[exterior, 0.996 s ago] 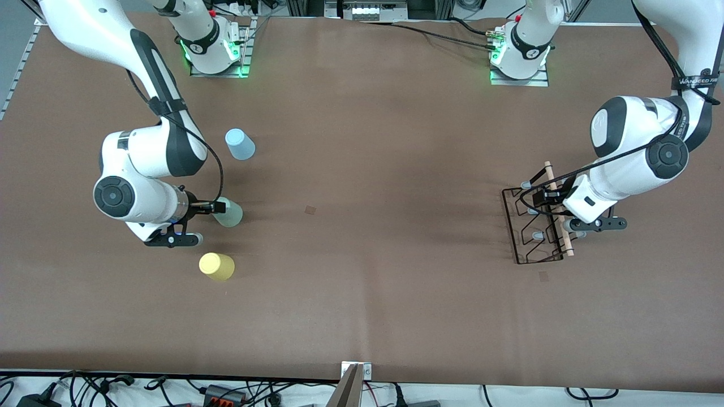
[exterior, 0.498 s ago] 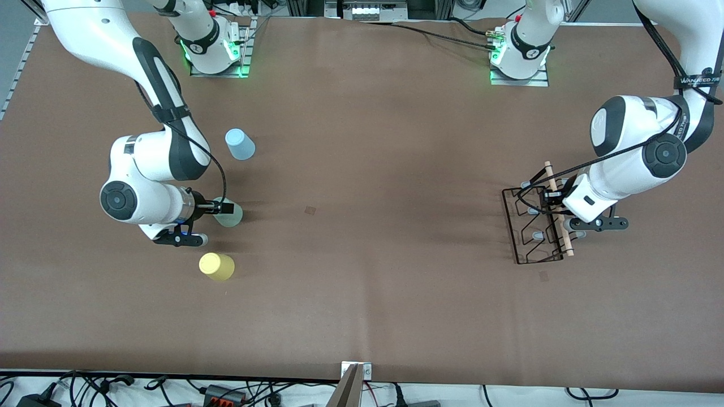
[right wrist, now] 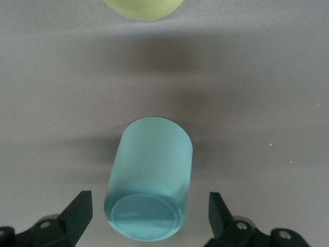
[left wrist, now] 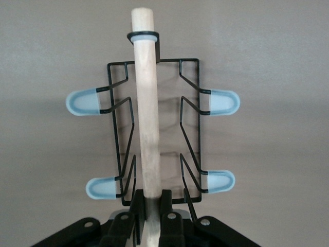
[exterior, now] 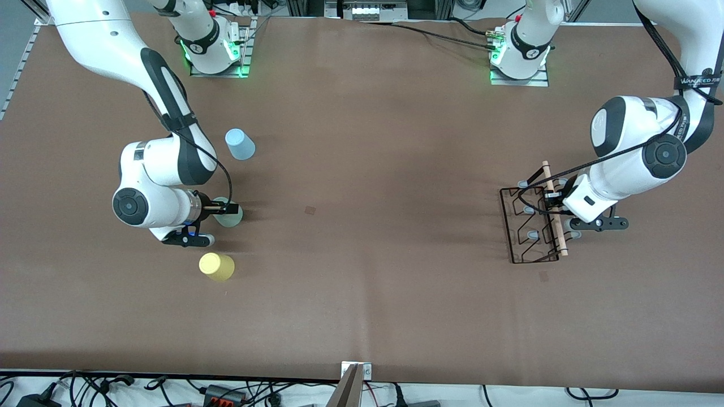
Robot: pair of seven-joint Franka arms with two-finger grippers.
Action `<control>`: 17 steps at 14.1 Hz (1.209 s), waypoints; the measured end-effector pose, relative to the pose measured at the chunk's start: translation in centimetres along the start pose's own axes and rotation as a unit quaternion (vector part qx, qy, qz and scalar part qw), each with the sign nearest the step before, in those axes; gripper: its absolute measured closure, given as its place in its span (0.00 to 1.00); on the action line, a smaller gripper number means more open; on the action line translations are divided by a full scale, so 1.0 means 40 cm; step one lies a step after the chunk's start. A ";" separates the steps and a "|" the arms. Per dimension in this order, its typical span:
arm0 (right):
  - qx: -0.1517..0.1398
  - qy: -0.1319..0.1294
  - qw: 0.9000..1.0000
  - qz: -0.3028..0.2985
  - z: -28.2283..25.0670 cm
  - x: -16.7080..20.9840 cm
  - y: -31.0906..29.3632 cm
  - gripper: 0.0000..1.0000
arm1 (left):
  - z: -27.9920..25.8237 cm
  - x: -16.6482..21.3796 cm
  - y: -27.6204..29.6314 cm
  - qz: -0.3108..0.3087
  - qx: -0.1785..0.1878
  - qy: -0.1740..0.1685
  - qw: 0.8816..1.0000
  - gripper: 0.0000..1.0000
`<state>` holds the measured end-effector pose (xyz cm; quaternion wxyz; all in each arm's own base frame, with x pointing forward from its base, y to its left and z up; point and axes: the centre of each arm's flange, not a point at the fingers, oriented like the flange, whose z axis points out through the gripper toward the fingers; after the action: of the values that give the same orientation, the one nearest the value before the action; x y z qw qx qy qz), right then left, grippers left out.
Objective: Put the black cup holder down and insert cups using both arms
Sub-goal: 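Close the left gripper on the handle while the right gripper grasps the teal cup, then lift the black wire rack with the left gripper toward the table center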
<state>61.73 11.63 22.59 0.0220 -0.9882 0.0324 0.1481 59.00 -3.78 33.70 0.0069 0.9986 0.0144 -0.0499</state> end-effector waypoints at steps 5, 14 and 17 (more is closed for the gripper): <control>0.000 -0.004 1.000 -0.002 0.012 -0.001 -0.009 0.06 | -0.094 -0.019 0.190 0.065 -0.002 -0.030 0.997 0.85; 0.003 0.006 1.000 -0.006 -0.096 0.007 -0.026 0.34 | -0.229 -0.128 0.836 0.074 -0.024 -0.026 0.997 0.85; 0.007 0.006 1.000 -0.014 -0.260 -0.005 -0.044 0.34 | -0.167 -0.106 0.956 0.056 -0.042 -0.035 0.997 0.85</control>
<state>64.67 12.85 32.65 0.0305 -0.9892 0.0195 0.1421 56.56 -42.00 41.23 0.0520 0.9943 -0.0399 -0.0841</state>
